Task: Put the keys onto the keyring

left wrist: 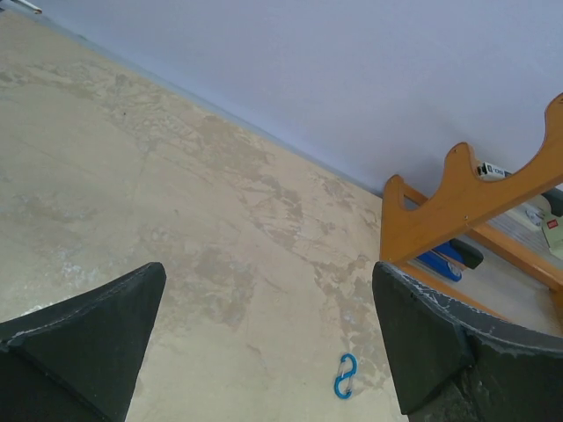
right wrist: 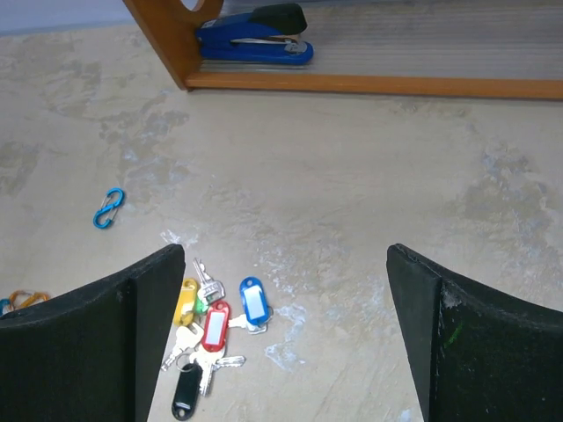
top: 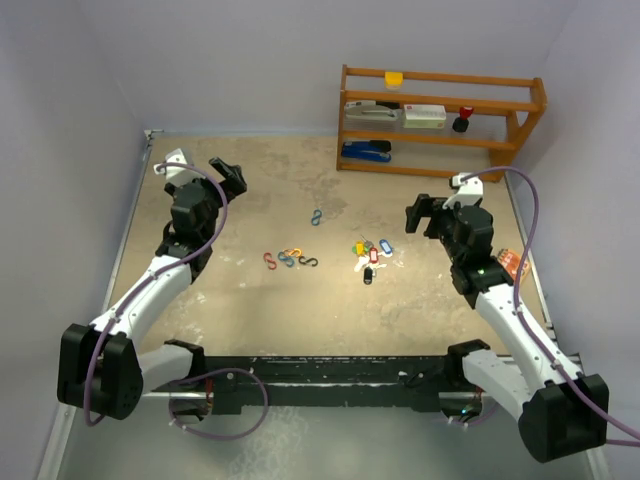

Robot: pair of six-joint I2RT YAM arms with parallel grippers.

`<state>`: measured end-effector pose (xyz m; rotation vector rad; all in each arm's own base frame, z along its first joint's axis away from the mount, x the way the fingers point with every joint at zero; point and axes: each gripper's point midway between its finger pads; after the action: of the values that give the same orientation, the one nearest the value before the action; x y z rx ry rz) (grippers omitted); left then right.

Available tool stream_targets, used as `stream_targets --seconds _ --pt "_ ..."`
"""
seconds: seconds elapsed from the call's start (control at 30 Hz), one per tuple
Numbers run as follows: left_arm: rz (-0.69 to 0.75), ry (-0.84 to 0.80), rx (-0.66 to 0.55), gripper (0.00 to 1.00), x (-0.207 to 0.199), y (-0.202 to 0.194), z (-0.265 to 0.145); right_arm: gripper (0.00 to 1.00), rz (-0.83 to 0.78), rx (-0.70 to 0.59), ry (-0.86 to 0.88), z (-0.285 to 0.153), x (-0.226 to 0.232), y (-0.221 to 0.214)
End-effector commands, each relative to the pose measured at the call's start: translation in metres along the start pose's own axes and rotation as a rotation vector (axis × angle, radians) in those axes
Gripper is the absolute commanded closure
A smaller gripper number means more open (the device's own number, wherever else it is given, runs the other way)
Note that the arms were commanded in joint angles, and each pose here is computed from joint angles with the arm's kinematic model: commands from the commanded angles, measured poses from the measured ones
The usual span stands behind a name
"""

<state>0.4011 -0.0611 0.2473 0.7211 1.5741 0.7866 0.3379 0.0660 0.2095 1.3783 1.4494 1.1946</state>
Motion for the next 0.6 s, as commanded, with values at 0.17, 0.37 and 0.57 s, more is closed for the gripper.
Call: stream_targets --seconds 0.17,0.37,0.57 --pt "-0.026 -0.076 -0.011 0.00 -0.022 0.012 -0.001 0.00 0.018 -0.031 0.038 -0.001 0.009 0.013" --pt "-0.052 -0.087 0.008 0.01 -0.024 0.007 -0.003 0.00 0.006 -0.053 0.090 -0.006 0.017 0.020" --pt "-0.073 -0.117 0.017 0.01 -0.033 0.011 -0.007 0.00 0.074 -0.086 0.193 -0.017 0.037 0.029"
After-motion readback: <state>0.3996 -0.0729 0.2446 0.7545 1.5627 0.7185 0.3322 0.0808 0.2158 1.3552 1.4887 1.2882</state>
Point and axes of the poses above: each gripper's point midway between its finger pads, its own z axis out along the fingers, its own x axis along the line the jaws close on, y = z × x, and after that the axes turned 6 degrees about -z, right-handed
